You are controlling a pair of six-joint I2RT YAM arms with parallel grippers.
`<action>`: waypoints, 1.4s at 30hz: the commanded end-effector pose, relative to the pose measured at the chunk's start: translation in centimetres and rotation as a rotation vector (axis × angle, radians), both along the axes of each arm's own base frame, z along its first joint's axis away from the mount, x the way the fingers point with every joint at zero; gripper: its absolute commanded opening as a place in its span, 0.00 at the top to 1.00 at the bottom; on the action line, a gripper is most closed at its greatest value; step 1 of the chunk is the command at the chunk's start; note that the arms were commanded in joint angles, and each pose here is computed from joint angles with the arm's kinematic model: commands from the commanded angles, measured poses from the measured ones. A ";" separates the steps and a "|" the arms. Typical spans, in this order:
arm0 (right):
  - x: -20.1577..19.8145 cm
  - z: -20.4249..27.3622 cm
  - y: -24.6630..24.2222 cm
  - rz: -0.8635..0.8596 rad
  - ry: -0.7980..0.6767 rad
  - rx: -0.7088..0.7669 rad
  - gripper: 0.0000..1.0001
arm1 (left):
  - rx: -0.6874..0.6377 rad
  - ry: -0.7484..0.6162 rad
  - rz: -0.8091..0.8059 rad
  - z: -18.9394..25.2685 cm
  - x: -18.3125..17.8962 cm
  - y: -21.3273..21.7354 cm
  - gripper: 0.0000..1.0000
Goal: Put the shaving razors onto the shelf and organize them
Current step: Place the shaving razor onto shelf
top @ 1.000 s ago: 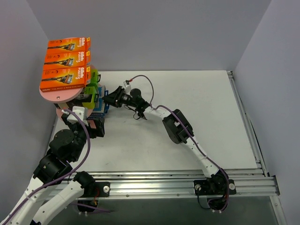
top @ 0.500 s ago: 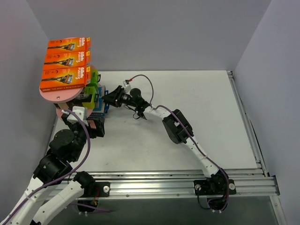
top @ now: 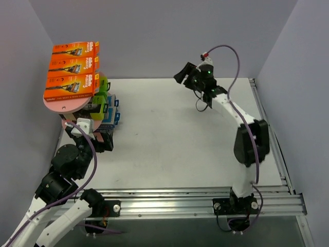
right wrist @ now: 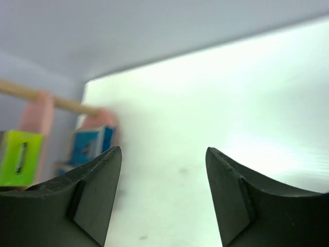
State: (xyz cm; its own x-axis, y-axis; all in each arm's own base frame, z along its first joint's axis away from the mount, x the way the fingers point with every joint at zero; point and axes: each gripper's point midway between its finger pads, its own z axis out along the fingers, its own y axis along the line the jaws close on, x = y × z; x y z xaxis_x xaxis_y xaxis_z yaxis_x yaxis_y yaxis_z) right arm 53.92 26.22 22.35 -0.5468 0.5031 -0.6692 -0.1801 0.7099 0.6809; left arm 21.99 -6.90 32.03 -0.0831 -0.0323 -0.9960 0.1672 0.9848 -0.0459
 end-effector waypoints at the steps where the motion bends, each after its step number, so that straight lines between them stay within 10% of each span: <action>1: -7.3 -5.6 -5.6 0.026 0.037 -0.575 0.37 | -0.021 -0.053 0.002 1.7 0.1 0.2 0.06; 4: -10.2 -5.8 -6.2 0.164 0.054 -0.149 0.33 | -0.012 -0.044 0.010 1.5 0.2 0.3 0.06; 7: -11.4 -5.0 -9.7 -0.092 0.044 -0.616 0.21 | -0.004 -0.031 0.014 1.1 0.5 0.2 0.06; 10: -12.5 -3.5 -9.1 -0.044 -0.012 -0.431 0.17 | 0.008 -0.014 0.017 0.7 0.8 0.1 0.06; 12: -14.4 -3.1 -11.0 -0.218 0.023 -0.821 0.05 | 0.010 -0.011 0.016 0.7 0.9 0.0 0.06; 14: -15.3 -1.4 -6.6 0.033 -0.055 -0.586 0.09 | 0.013 -0.005 0.020 0.5 1.0 0.0 0.06; 16: -17.3 -1.5 -9.5 -0.230 -0.063 -0.866 0.00 | 0.017 -0.002 0.025 0.4 1.0 0.0 0.06; 18: -19.4 -3.0 -5.3 0.052 -0.018 -0.742 0.01 | 0.019 0.000 0.029 0.3 1.1 0.1 0.06; 19: -19.1 -0.1 -8.9 -0.220 -0.077 -0.800 0.00 | 0.020 0.001 0.032 0.3 1.1 0.1 0.06; 22: -23.5 0.8 -3.3 0.085 -0.126 -0.668 0.01 | 0.021 0.002 0.035 0.2 1.2 0.2 0.06; 25: -27.0 2.9 -7.9 -0.253 -0.196 -0.871 0.00 | 0.027 0.008 0.029 0.1 1.2 0.0 0.06; 26: -27.9 1.4 -4.5 0.008 -0.164 -0.795 0.00 | 0.025 0.007 0.037 0.1 1.3 0.1 0.06; 42: -26.3 6.8 -10.4 -0.243 -0.225 -0.632 0.00 | 0.053 -0.031 0.155 6.2 0.9 2.8 0.06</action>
